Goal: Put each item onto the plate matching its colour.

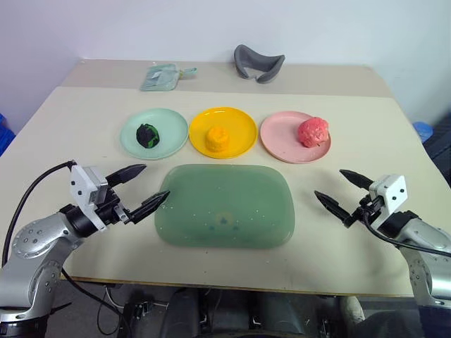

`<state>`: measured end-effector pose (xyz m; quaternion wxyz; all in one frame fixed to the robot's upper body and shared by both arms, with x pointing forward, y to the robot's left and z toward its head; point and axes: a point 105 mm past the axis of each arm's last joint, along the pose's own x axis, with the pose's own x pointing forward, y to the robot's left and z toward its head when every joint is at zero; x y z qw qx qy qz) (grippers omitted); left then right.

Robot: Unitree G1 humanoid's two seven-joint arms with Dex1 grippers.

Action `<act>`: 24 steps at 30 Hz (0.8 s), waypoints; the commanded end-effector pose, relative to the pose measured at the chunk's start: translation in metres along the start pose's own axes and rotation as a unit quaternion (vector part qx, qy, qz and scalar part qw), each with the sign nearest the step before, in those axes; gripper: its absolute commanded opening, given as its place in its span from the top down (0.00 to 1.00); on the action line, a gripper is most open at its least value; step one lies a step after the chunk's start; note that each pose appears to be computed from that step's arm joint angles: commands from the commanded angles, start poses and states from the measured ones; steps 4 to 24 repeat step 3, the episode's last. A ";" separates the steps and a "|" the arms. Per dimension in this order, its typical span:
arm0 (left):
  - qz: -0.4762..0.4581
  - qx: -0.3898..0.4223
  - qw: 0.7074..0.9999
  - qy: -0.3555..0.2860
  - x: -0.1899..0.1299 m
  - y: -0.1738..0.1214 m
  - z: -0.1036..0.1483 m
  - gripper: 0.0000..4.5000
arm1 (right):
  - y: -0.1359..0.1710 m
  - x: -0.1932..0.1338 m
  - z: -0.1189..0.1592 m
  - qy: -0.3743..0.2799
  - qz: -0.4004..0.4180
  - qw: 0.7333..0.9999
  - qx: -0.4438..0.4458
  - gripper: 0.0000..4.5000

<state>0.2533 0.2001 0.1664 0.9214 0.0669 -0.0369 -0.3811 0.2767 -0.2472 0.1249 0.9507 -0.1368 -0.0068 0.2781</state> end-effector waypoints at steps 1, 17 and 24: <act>-0.018 0.009 1.000 -0.007 0.002 -0.006 0.008 0.00 | -0.007 -0.001 0.013 -0.026 -0.007 0.999 -0.020 0.01; -0.025 0.005 1.000 -0.001 0.003 -0.007 0.006 0.00 | -0.007 0.002 0.014 -0.031 -0.006 0.999 -0.023 0.01; -0.025 0.005 1.000 -0.001 0.003 -0.007 0.006 0.00 | -0.007 0.002 0.014 -0.031 -0.006 0.999 -0.023 0.01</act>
